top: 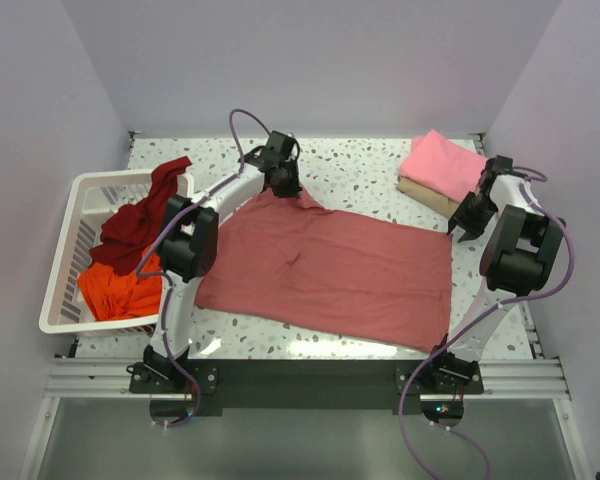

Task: Fold and stack the t-shirts
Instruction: Fold the tshirt

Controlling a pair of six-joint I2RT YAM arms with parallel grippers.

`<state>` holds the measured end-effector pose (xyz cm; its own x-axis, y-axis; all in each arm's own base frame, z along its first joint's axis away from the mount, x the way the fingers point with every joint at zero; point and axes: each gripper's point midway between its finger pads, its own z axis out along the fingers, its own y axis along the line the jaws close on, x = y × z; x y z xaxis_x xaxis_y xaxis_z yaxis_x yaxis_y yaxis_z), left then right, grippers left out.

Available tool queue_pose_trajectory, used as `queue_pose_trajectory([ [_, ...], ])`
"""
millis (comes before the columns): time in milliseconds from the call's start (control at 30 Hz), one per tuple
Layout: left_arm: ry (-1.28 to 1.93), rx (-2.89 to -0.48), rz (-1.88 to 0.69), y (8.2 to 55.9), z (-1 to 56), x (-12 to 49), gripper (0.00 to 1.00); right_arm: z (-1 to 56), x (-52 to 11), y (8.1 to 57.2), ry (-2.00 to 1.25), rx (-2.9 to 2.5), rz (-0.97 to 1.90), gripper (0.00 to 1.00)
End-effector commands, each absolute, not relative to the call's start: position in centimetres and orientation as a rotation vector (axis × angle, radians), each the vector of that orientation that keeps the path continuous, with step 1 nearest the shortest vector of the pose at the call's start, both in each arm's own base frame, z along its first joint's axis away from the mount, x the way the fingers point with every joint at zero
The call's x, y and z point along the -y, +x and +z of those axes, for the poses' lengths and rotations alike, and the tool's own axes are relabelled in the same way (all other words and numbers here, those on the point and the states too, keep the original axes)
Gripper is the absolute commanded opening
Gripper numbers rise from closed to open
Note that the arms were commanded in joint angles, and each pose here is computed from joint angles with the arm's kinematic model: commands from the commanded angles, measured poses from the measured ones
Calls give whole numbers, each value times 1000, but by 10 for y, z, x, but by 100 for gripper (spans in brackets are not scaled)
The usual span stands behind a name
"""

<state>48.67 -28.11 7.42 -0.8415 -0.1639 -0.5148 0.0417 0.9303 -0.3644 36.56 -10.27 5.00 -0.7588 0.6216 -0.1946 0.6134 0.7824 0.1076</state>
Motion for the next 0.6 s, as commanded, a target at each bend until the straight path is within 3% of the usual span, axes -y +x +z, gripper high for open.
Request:
queue_pose_trajectory([
  [0, -116, -2475, -554, 484, 113, 283, 0, 55, 113, 388, 974, -2682, 39, 40],
  [567, -113, -2511, -497, 475, 114, 272, 0, 22, 106, 394, 990, -2699, 103, 40],
])
